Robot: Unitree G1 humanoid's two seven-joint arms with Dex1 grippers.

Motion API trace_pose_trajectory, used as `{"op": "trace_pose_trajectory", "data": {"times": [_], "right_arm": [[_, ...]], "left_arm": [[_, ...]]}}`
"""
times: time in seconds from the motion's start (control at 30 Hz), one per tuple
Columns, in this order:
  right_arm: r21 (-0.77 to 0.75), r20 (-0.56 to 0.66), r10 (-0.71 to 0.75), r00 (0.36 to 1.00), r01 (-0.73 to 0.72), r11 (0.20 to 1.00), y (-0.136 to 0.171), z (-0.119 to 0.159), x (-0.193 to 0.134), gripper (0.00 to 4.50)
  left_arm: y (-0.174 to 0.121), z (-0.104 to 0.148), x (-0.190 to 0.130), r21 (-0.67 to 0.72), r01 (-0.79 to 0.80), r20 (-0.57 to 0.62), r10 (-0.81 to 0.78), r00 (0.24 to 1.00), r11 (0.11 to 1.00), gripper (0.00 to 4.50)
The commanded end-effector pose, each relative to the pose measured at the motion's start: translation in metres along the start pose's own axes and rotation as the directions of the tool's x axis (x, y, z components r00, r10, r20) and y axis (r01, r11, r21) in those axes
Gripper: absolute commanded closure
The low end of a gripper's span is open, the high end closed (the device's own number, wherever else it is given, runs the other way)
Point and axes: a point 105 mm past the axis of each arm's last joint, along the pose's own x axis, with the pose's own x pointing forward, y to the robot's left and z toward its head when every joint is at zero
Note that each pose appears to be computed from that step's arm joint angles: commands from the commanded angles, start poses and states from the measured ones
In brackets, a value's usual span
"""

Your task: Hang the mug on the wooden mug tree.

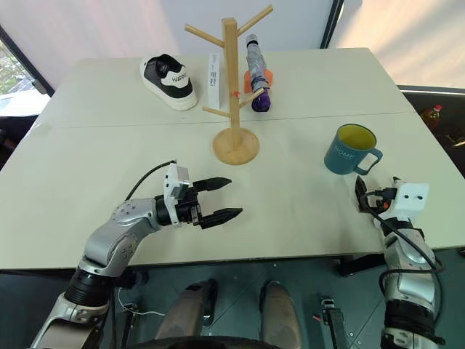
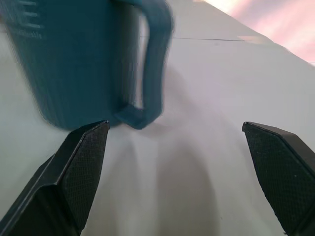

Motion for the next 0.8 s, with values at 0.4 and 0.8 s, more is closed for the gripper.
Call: {"op": "trace_pose_trajectory", "data": {"times": [0.4,0.8], "right_arm": [[0.005,0.043,-0.042,0.998,0.041,0.999,0.012,0.019,0.027,0.01],[0.03,0.041,-0.009,0.999,0.008,1.0,0.027,0.023,0.036,4.44]], "left_arm": [[0.001,0.014,-0.007,0.059,-0.041,0.038,0.039,0.999,0.997,0.0],[0.004,0.015,-0.009,0.068,-0.066,0.041,0.064,0.997,0.995,0.0]]}}
